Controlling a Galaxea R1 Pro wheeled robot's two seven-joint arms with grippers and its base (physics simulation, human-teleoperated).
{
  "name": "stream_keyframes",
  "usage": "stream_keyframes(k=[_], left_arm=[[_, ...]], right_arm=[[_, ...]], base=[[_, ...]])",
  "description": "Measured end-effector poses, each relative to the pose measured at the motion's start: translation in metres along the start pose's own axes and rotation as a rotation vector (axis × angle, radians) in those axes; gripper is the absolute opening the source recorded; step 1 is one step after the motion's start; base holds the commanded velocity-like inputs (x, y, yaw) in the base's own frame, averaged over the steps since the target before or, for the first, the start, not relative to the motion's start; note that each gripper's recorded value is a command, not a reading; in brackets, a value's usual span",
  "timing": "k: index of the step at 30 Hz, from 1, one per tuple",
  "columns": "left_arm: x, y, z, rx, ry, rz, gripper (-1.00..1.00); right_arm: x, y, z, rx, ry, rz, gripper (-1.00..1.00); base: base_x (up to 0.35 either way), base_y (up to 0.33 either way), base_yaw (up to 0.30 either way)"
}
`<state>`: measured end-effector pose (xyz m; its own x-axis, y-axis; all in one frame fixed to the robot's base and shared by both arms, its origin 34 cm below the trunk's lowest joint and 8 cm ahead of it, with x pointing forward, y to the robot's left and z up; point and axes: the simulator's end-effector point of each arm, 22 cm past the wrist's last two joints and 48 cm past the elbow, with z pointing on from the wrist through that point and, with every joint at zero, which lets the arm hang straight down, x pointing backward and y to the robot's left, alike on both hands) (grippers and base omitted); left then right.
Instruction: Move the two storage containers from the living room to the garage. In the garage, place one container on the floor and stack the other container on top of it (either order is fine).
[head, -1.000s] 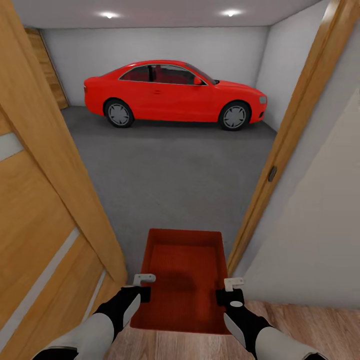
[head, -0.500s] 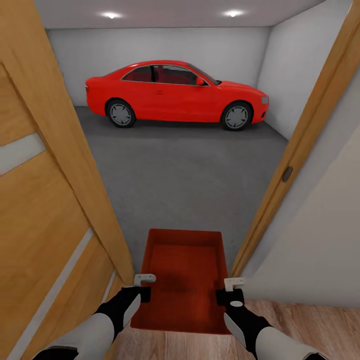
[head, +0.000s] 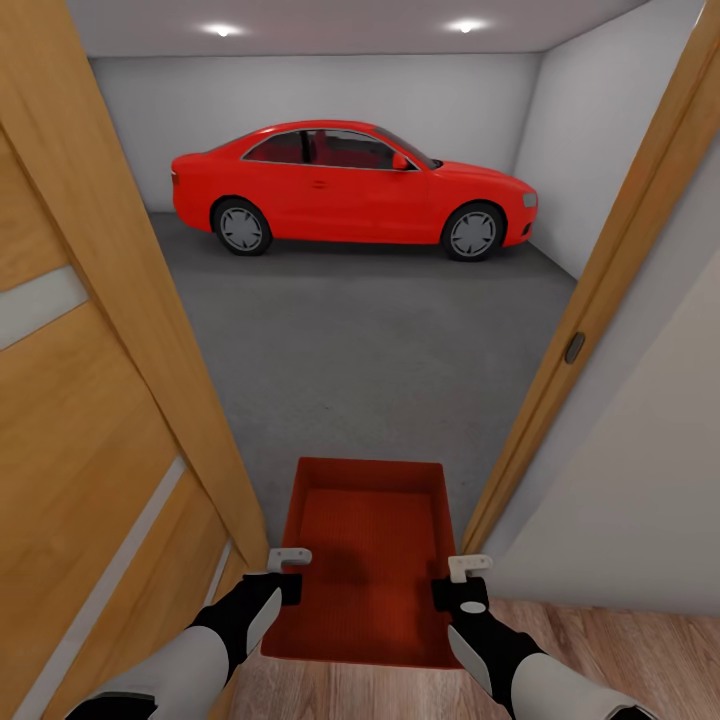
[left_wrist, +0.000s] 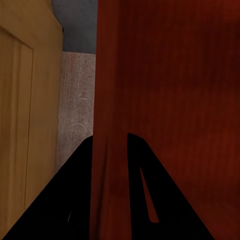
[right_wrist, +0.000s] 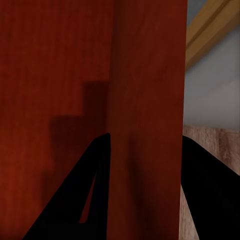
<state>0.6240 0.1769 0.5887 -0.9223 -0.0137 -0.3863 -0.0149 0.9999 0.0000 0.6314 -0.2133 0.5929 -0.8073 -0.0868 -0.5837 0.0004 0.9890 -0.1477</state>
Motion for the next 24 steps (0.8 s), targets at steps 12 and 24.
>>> stream_keyframes(k=[12,24], left_arm=[[0.0002,0.0001,0.0000,0.000,0.001,-0.002,-1.00],[-0.0001,0.0000,-0.0005,0.000,-0.001,0.000,-1.00]], right_arm=[[-0.0008,0.0001,0.0000,-0.001,0.000,-0.001,-1.00],[0.0000,0.0000,-0.0004,0.000,-0.001,0.000,-1.00]], base=[[0.009,0.000,0.000],[0.286,0.000,0.000]])
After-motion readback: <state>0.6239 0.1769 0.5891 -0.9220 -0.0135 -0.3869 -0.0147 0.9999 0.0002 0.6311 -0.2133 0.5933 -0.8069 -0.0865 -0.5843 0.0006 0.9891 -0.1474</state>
